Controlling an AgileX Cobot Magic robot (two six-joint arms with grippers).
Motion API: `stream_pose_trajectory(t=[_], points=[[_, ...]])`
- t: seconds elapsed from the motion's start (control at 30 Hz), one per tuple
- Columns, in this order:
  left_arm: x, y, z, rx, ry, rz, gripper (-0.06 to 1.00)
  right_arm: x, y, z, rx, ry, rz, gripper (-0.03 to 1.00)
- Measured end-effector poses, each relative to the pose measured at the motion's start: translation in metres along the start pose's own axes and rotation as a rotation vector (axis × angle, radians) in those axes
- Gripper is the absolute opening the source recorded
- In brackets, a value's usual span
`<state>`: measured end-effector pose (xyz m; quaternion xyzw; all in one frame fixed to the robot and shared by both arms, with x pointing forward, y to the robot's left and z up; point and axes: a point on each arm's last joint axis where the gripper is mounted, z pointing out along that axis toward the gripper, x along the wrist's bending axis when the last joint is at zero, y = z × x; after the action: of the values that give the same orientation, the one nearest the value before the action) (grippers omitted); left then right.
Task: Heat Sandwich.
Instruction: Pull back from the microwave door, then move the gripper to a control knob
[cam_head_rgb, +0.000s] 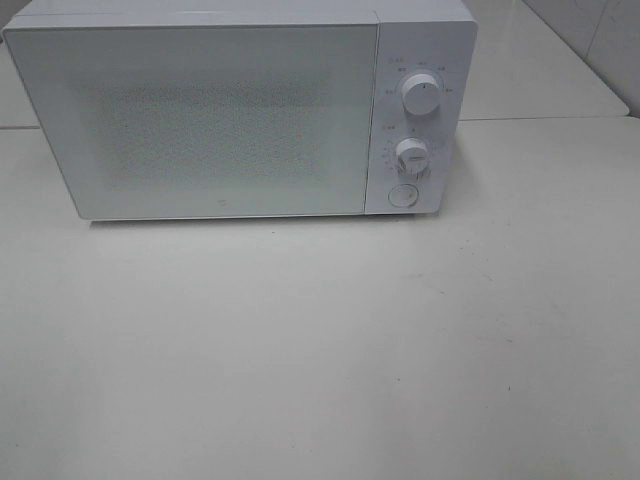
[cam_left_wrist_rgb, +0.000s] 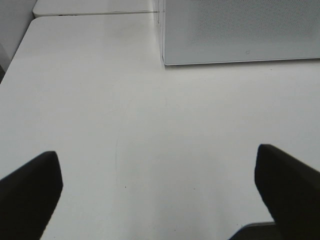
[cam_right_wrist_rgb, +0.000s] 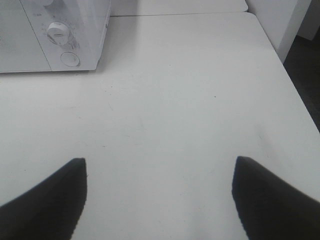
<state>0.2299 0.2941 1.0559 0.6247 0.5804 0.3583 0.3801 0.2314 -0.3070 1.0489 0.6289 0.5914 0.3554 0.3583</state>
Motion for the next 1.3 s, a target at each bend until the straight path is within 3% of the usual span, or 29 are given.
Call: stream_pose_trajectory(t=[1.3], points=[[0.0, -0.0001, -0.0001, -0.001, 0.0, 0.0, 0.97, 0.0001, 0.0006, -0.0002, -0.006, 0.002, 0.001, 0.76]])
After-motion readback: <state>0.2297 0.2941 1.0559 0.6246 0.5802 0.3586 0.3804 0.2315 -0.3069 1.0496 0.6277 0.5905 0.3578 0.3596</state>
